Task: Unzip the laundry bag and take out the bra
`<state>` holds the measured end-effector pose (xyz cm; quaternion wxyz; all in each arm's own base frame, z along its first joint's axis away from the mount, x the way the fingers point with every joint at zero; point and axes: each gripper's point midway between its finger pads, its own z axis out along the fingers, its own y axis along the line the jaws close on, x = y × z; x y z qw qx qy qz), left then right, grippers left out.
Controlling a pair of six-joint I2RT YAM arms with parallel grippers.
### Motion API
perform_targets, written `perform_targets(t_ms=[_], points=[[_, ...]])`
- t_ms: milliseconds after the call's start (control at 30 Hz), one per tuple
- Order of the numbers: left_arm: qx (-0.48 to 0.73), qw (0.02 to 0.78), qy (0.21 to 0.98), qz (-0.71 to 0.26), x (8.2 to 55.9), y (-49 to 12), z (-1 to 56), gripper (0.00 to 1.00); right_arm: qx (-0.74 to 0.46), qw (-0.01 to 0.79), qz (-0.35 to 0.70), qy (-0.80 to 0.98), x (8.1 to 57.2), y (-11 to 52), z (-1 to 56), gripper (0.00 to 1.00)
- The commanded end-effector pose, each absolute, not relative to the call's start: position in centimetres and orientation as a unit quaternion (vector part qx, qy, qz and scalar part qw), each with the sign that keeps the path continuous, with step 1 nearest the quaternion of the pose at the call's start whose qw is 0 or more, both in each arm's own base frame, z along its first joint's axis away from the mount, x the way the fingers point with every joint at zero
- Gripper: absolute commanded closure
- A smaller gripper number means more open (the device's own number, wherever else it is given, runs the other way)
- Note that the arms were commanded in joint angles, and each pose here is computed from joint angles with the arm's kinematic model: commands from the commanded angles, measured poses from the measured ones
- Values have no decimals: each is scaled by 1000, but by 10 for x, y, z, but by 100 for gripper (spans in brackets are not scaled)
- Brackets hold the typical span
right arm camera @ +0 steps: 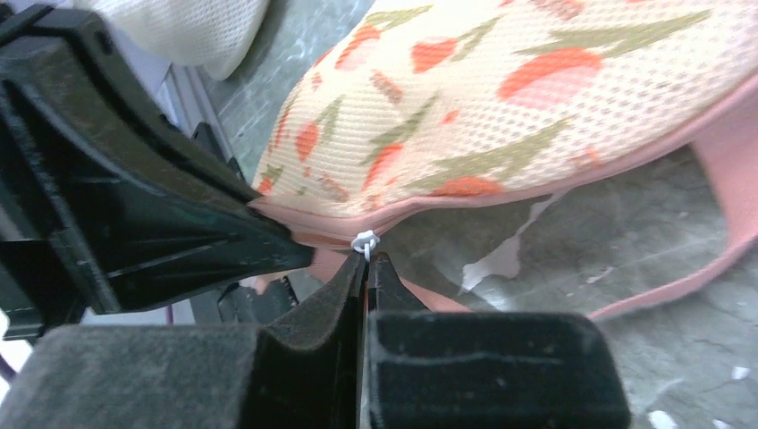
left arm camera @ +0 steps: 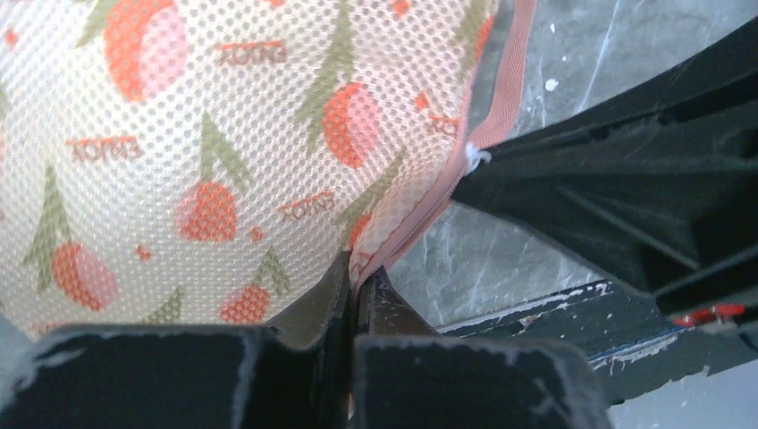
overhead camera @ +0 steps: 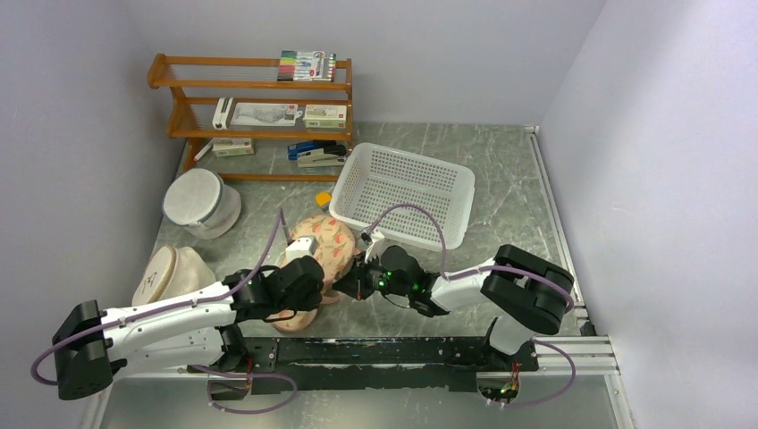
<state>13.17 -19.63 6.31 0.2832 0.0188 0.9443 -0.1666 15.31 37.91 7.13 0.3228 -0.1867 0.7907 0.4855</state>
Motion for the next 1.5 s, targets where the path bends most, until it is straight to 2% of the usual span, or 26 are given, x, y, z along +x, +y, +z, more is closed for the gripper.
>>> perform_targets(t_ms=[0, 200, 400, 533, 633, 800, 967, 1133, 1333, 1467], points=[[-44, 312, 944, -102, 138, -158, 67, 93, -143, 344, 437, 819, 186, 360, 51, 100], [-98, 340, 933, -68, 143, -132, 66, 93, -144, 351, 392, 839, 206, 344, 34, 100], [-120, 358, 926, -20, 150, -116, 70, 93, -197, 338, 406, 826, 172, 354, 40, 100], [-125, 352, 927, -24, 149, -121, 79, 89, -202, 333, 420, 820, 149, 358, 48, 100], [-111, 348, 929, -59, 149, -133, 89, 78, -194, 332, 438, 813, 144, 361, 55, 100], [-84, 348, 922, -147, 145, -157, 114, 46, -196, 343, 434, 809, 150, 365, 64, 100], [-83, 355, 906, -215, 138, -161, 139, 32, -194, 364, 425, 805, 158, 364, 76, 100], [-49, 376, 888, -261, 137, -170, 162, 30, -196, 377, 423, 801, 161, 362, 82, 100], [-16, 376, 897, -233, 143, -179, 181, 28, -194, 380, 418, 802, 162, 356, 82, 100], [-16, 347, 908, -236, 134, -182, 171, 27, -193, 382, 414, 803, 164, 353, 80, 100]])
